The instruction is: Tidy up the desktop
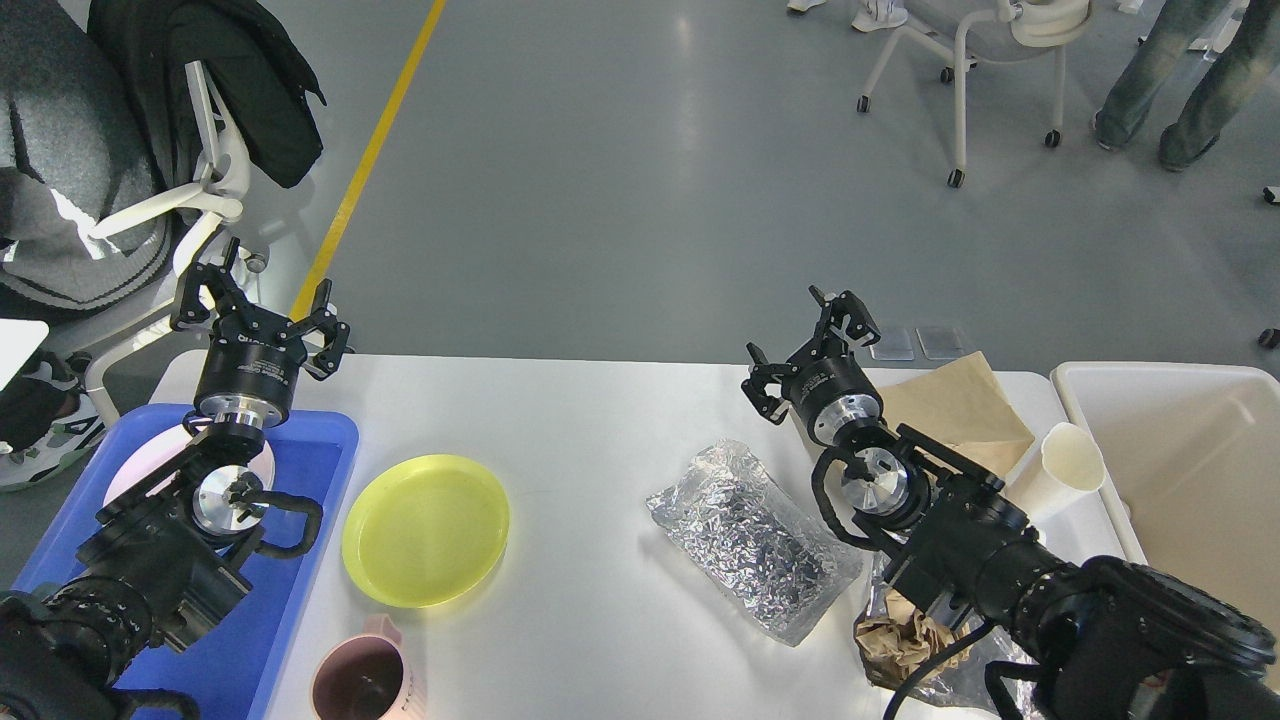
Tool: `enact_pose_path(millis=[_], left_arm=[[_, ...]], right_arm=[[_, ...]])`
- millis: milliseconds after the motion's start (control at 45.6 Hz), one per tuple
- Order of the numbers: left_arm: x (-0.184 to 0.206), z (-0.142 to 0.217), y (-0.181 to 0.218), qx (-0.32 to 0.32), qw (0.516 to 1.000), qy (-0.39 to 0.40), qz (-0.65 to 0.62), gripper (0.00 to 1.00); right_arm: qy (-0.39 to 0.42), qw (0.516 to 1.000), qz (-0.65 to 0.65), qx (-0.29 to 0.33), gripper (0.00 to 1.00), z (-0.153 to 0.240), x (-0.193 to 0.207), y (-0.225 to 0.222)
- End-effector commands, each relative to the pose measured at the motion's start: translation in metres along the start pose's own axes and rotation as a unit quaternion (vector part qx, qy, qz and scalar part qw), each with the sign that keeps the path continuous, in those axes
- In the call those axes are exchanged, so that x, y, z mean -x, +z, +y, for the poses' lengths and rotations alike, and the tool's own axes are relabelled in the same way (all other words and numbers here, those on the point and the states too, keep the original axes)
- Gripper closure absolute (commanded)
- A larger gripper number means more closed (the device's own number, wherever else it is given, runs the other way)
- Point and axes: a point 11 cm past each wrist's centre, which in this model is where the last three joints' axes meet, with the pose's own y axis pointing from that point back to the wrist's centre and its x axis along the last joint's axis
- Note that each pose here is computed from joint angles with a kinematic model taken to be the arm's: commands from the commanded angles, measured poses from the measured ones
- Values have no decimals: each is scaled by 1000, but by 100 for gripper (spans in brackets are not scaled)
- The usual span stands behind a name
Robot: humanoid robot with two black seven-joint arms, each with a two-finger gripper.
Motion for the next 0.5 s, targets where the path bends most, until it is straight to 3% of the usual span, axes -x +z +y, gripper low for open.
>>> enact_pose_path(millis=[0,482], left_arm=[[0,0,-1,-1,1000,0,1,3],[0,0,0,0,1000,0,0,3]], right_arm=[[0,1000,0,0,0,0,0,0],[0,1000,0,0,0,0,0,0]])
